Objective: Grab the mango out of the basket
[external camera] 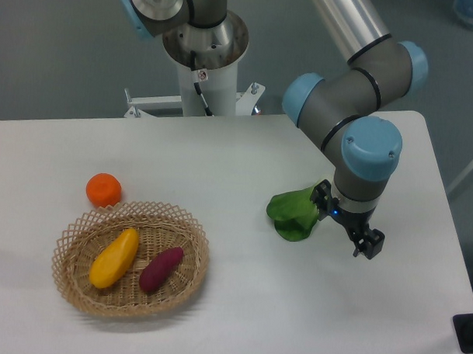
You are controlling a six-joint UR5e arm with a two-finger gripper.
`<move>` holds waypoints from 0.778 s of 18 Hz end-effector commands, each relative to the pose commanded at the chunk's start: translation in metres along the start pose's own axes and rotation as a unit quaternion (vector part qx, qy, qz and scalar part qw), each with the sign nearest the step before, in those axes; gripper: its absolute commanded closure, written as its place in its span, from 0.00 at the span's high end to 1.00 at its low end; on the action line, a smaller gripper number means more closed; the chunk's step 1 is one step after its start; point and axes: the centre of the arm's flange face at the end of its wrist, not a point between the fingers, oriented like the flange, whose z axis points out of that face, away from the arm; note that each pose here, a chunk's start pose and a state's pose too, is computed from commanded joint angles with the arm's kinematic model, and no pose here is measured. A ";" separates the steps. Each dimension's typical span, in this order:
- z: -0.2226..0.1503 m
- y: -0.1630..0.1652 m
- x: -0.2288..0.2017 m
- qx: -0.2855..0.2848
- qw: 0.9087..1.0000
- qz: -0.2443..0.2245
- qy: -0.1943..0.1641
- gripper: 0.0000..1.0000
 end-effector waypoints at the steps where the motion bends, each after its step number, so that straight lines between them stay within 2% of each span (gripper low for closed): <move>1: 0.001 -0.001 0.000 -0.001 1.000 0.001 0.000 1.00; 8: -0.001 -0.001 0.000 0.001 1.000 -0.001 -0.001 1.00; 12: 0.000 -0.002 0.002 0.004 0.999 -0.035 0.004 1.00; 14: 0.006 -0.006 0.006 0.004 0.999 -0.032 0.012 1.00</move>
